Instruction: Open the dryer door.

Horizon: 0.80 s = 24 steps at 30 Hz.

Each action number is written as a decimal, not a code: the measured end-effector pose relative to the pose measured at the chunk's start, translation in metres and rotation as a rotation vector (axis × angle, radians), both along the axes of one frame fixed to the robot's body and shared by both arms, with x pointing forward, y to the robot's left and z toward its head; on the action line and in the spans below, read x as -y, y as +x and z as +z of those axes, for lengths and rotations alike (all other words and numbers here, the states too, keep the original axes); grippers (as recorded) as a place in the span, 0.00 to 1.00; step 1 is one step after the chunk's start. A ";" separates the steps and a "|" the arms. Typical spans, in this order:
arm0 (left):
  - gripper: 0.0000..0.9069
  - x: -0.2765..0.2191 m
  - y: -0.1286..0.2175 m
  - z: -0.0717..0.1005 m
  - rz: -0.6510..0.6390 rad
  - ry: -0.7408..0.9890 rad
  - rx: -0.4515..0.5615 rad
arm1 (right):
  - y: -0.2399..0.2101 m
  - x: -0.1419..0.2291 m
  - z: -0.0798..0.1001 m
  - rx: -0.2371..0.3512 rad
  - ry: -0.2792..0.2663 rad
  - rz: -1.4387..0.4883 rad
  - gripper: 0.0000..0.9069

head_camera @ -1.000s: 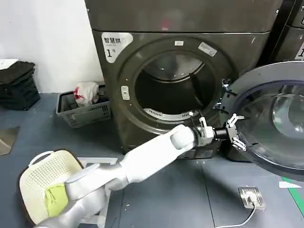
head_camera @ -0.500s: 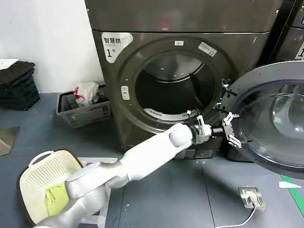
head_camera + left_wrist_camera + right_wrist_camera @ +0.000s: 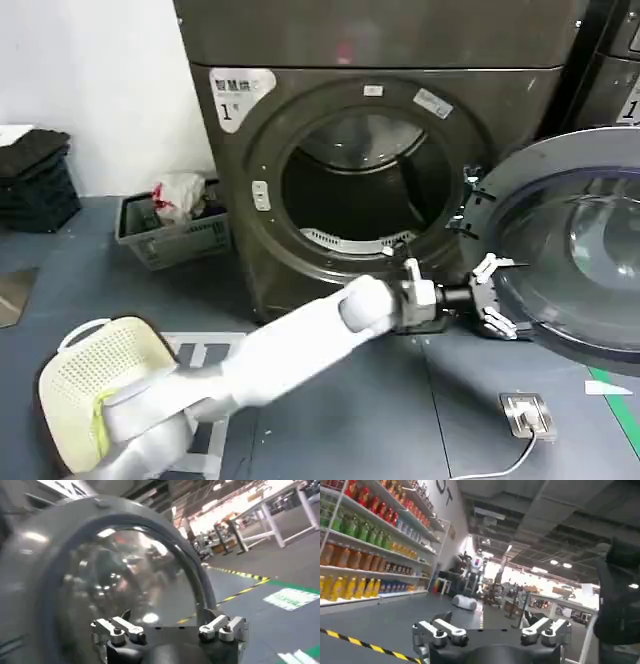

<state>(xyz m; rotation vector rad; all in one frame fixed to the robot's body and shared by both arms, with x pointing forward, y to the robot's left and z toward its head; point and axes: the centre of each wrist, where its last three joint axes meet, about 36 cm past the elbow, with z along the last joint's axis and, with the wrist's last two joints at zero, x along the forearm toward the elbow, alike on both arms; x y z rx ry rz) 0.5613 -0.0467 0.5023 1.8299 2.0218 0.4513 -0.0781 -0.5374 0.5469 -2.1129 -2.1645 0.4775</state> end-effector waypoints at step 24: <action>1.00 -0.129 -0.055 0.025 0.101 -0.016 -0.044 | 0.012 -0.001 -0.007 0.009 0.013 0.027 1.00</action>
